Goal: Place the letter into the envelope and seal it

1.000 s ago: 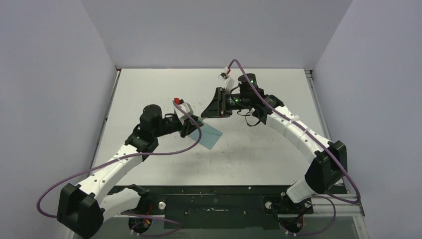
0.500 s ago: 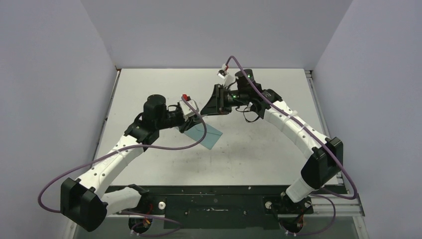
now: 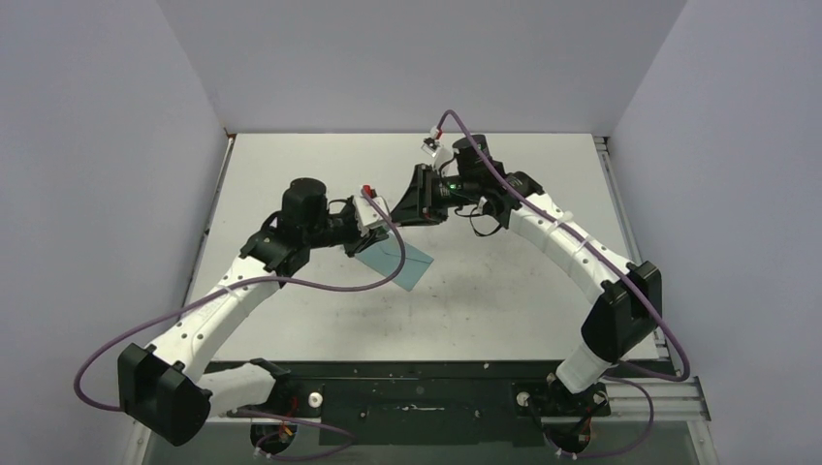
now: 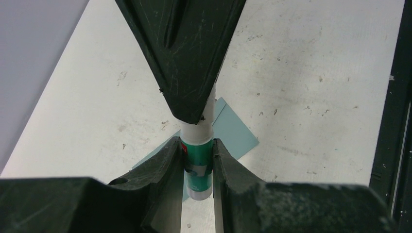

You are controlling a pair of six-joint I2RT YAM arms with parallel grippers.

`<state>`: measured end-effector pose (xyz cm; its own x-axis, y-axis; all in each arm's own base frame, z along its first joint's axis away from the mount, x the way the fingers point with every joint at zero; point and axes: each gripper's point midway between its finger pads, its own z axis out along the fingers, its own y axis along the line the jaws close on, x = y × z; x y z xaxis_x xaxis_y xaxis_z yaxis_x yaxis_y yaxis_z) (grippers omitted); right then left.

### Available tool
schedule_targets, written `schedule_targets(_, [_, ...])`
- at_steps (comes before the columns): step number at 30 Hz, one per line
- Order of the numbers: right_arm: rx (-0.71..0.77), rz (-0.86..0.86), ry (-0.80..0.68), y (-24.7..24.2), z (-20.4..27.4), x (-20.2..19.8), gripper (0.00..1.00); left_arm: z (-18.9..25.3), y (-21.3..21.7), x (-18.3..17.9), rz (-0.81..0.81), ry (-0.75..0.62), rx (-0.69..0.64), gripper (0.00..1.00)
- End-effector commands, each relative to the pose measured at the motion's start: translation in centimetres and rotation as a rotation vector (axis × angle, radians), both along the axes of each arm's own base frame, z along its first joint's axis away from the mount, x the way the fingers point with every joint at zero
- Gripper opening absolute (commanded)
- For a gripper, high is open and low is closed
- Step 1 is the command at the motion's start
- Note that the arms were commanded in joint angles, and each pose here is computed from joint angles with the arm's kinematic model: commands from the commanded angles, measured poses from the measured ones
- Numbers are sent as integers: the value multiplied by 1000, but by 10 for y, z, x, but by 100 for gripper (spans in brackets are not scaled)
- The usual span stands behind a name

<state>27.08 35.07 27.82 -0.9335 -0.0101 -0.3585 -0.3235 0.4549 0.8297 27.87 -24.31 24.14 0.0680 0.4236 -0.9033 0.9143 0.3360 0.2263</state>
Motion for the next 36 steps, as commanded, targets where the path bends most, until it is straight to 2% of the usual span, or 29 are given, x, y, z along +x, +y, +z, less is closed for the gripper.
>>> schedule_targets(1, [34, 52, 64, 15, 10, -15, 5, 53, -16, 5, -71, -163, -41, 0])
schedule_targets(11, [2, -6, 171, 16, -2, -13, 5, 66, -24, 2, -121, -242, -3, 0])
schedule_targets(17, [-37, -27, 247, 13, -14, -17, 5, 83, -39, -7, -198, -349, -13, 0])
schedule_targets(23, [-148, -47, 279, 6, -34, -21, 5, 84, -49, -6, -216, -375, 11, 0])
schedule_targets(36, [-303, -145, 140, 1, -45, -14, 5, 66, -55, 4, -134, -118, 12, 0])
